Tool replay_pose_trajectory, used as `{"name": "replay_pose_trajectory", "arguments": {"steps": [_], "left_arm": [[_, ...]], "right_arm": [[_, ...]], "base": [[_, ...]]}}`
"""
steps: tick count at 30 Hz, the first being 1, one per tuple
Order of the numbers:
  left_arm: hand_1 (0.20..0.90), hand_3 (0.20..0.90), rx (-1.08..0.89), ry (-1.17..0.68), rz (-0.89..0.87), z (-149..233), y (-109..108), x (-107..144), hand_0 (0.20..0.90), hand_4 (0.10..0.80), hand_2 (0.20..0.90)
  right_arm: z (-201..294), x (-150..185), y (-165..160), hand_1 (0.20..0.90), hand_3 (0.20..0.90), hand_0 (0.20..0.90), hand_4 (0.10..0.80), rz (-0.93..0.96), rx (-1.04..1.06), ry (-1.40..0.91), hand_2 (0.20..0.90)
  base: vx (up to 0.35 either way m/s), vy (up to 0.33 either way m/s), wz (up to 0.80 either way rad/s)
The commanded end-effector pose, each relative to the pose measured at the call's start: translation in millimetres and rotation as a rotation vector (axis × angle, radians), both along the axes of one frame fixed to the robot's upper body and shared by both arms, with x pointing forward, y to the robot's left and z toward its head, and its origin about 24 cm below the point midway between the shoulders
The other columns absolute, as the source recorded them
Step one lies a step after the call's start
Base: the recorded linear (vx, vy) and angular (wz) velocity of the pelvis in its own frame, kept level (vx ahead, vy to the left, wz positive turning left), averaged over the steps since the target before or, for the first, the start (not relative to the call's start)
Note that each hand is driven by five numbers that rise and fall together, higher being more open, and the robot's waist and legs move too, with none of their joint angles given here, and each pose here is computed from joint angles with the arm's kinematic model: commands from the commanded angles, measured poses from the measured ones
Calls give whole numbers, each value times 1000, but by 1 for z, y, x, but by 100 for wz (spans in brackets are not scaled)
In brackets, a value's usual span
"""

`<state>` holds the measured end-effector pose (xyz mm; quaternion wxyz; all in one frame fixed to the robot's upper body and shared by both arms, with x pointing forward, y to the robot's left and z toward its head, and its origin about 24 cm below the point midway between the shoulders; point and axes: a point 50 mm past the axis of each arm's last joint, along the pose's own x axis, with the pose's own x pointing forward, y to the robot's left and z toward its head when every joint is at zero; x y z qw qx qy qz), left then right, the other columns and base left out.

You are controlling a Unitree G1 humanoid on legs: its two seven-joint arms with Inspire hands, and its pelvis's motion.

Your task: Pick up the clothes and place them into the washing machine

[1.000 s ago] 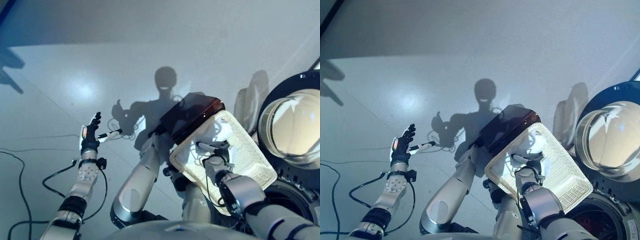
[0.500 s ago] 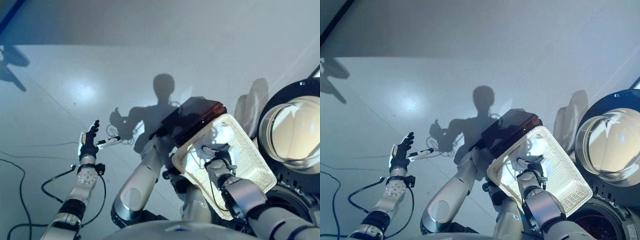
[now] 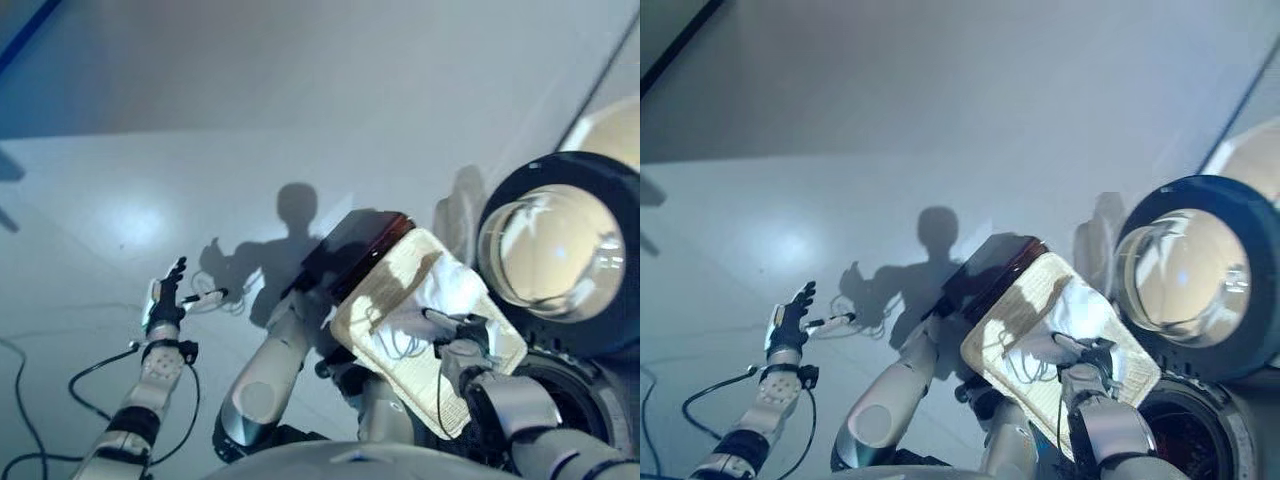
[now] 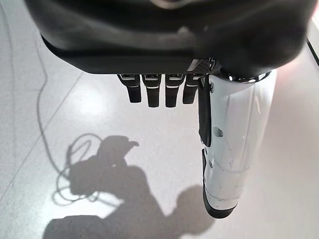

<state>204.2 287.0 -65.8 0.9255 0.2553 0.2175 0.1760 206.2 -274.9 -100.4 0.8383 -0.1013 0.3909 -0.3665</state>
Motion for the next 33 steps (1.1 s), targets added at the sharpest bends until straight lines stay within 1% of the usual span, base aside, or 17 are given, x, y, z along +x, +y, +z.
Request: {"name": "replay_pose_trajectory", "arguments": {"steps": [1,4,5,6,7,10,12,16,18,19,20,22,26,28,29,31,33], "left_arm": [[900,900,6,-27,42,1,11,-5,900,800,900],[900,900,-36,45,50,-17,4,-26,900,800,900],[900,900,-37,46,50,-17,4,-26,900,800,900],[900,900,-73,80,70,-27,0,-40,900,800,900],[900,900,-92,97,67,-31,-5,-46,900,800,900],[900,900,-143,113,63,-38,-15,-53,900,800,900],[900,900,-201,101,75,-42,-24,-59,900,800,900],[900,900,-278,62,65,-44,-40,-56,900,800,900],[900,900,-312,42,44,-43,-51,-51,900,800,900],[900,900,-312,42,43,-43,-51,-51,900,800,900],[900,900,-340,28,26,-43,-60,-47,900,800,900],[900,900,-366,8,-3,-41,-73,-41,900,800,900],[900,900,-384,-8,-57,-39,-90,-31,900,800,900],[900,900,-383,-17,-73,-37,-94,-28,900,800,900],[900,900,-384,-20,-73,-36,-94,-27,900,800,900],[900,900,-379,-12,-92,-37,-98,-24,900,800,900],[900,900,-382,-17,-96,-36,-100,-21,900,800,900]], "right_arm": [[6,-49,-61,200,200,200,300,-194,-61,-19,200],[9,-38,-58,200,200,200,300,-236,-13,-132,200],[9,-39,-58,200,200,200,300,-236,-13,-131,200],[16,-28,-59,200,200,200,300,-244,20,-226,200],[19,-22,-57,200,200,200,300,-286,63,-318,200],[23,-19,-59,200,200,200,300,-346,102,-398,200],[31,-1,-48,200,200,200,300,-375,182,-554,200],[43,19,-27,200,200,200,300,-392,284,-740,200],[50,24,-21,200,200,200,300,-448,325,-842,200],[50,24,-21,200,200,200,300,-449,325,-842,200],[59,29,-15,200,200,200,300,-495,369,-949,200],[77,37,-15,200,200,200,300,-556,395,-1093,200],[110,54,-22,200,200,200,300,-623,362,-1250,200],[134,69,-28,200,200,200,300,-636,349,-1330,200],[135,69,-28,200,200,200,300,-636,348,-1332,200],[182,94,-41,200,200,200,300,-629,318,-1452,200],[192,99,-42,200,200,200,300,-614,309,-1472,200]], "base": [[-31,35,-57],[-83,94,-46],[-123,138,-70],[-44,79,-75],[-54,92,-61],[-35,56,-67],[-80,108,-46],[-65,72,-58],[-36,41,-22],[-24,56,-19],[-28,57,-17],[-31,65,-23],[-63,43,-16],[-67,40,-19],[-80,43,-37],[-88,26,-48],[-45,-10,-52]]}}
